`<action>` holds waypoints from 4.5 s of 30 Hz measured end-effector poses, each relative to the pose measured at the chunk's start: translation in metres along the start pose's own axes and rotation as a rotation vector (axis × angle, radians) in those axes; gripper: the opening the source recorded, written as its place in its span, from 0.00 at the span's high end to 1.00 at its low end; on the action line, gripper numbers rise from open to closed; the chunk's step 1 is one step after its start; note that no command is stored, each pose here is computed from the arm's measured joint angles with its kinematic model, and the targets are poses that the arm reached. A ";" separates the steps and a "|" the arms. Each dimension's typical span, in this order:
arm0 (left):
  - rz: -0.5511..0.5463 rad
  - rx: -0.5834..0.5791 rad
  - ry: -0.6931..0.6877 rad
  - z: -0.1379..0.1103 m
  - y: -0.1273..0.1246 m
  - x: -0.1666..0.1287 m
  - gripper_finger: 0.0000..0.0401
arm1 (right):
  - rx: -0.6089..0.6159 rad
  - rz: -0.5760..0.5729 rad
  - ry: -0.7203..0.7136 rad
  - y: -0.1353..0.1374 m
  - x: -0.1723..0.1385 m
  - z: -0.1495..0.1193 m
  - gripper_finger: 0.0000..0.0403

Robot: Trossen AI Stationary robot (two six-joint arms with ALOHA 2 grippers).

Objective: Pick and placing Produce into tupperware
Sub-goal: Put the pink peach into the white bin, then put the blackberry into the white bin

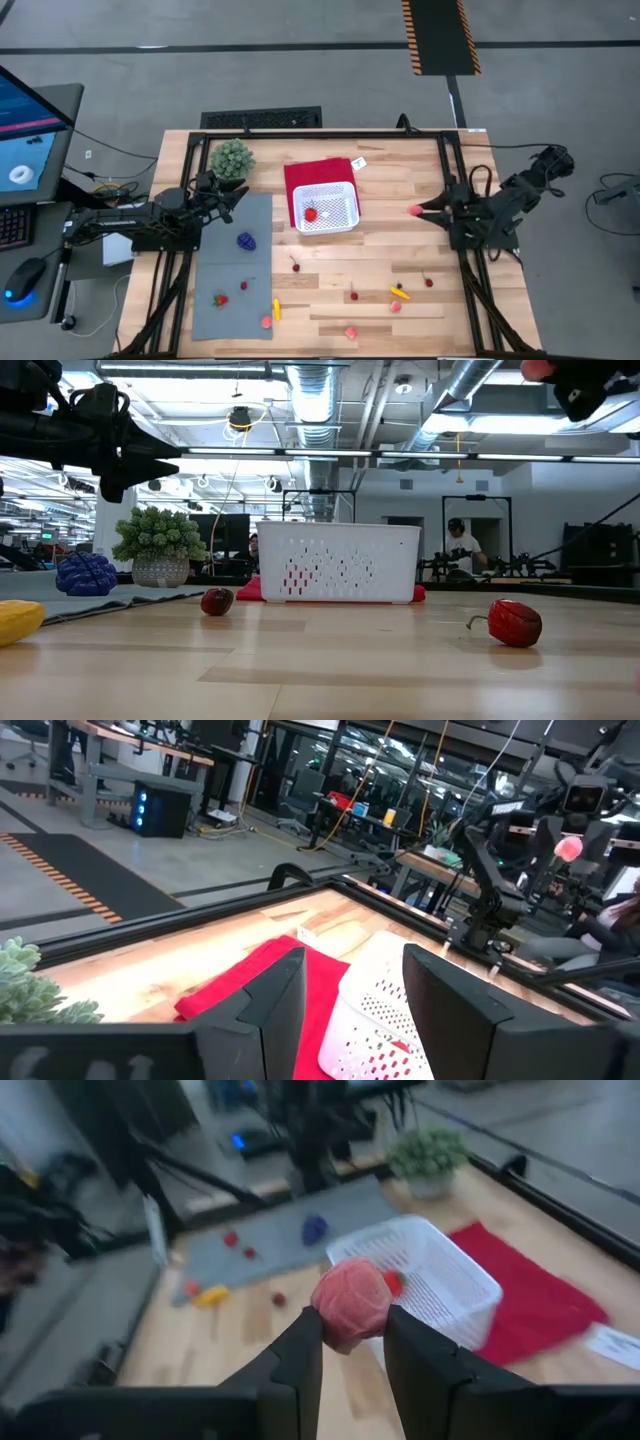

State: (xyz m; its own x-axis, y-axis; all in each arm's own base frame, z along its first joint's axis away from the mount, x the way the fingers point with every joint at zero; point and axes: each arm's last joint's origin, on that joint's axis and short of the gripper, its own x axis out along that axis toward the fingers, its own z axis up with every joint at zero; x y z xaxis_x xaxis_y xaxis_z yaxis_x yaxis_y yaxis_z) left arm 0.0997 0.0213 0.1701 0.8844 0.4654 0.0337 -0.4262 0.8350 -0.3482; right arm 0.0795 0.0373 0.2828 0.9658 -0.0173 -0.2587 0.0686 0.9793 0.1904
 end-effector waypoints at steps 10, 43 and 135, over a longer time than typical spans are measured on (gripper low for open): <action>0.000 0.014 -0.002 0.000 0.000 0.000 0.61 | 0.009 0.139 -0.150 -0.008 0.008 -0.043 0.70; 0.039 -0.002 -0.019 0.001 0.001 0.000 0.61 | 0.688 -0.194 -0.526 -0.052 0.045 -0.085 0.70; 0.000 0.030 -0.002 0.000 0.000 0.000 0.61 | 0.202 -0.179 0.543 -0.094 0.260 -0.002 0.44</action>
State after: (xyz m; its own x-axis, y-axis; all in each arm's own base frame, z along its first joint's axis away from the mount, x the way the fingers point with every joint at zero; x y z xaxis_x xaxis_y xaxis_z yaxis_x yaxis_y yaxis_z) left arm 0.0996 0.0213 0.1703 0.8841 0.4660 0.0357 -0.4316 0.8433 -0.3204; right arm 0.3235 -0.0590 0.1955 0.6726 -0.0206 -0.7397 0.3156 0.9122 0.2615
